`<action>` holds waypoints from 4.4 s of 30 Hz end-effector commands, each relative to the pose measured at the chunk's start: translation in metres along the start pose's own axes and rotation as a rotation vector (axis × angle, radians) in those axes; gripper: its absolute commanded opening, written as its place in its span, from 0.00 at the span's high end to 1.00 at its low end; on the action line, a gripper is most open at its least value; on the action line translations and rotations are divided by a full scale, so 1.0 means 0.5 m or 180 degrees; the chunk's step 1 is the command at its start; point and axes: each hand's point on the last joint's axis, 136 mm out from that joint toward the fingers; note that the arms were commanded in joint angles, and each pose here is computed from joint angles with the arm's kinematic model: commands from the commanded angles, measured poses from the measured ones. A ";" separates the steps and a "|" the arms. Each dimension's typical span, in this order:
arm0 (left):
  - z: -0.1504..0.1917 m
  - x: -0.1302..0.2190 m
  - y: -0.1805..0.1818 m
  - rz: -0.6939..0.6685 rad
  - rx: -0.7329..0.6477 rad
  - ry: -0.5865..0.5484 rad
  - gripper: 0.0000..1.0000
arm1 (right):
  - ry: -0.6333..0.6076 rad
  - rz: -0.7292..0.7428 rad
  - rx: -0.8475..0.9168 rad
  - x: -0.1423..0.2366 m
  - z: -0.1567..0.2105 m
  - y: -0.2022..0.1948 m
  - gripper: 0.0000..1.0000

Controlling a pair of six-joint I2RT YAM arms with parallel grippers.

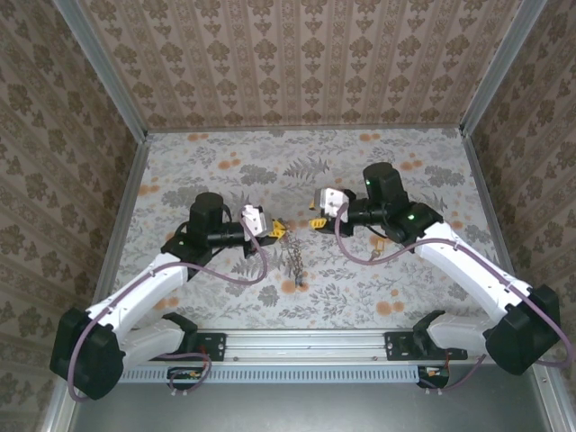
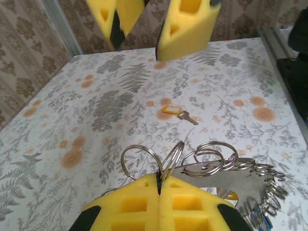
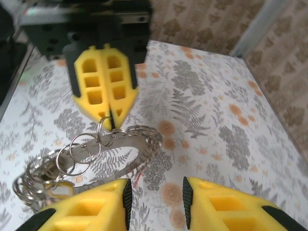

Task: Put the keys on the keyring

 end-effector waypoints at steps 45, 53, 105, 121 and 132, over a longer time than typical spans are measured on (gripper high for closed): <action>-0.075 0.018 -0.078 0.0538 -0.0743 -0.0369 1.00 | -0.0187 -0.0241 -0.0061 -0.074 -0.020 0.037 0.82; -0.073 0.016 -0.073 0.0461 -0.0740 -0.0358 1.00 | -0.0175 -0.0587 0.0012 -0.020 0.000 0.066 0.67; 0.296 0.316 0.091 -0.2928 0.3511 0.0974 0.27 | 0.2303 0.2521 -0.6612 -0.276 0.316 0.078 0.68; 0.283 0.310 0.093 -0.2854 0.3455 0.0891 0.28 | 0.2484 0.2901 -0.6123 -0.267 0.358 0.063 0.75; 0.280 0.309 0.089 -0.2834 0.3431 0.0889 0.28 | 0.2559 0.2896 -0.6231 -0.275 0.378 0.081 0.75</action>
Point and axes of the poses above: each hand's point on the last joint's axis, 136 mm out from that joint toward the fingers, its own x axis back along the fingers, its own y axis along the line the jaws close on, z = x × y, and after that the axes turned 8 degrees about -x, right-handed
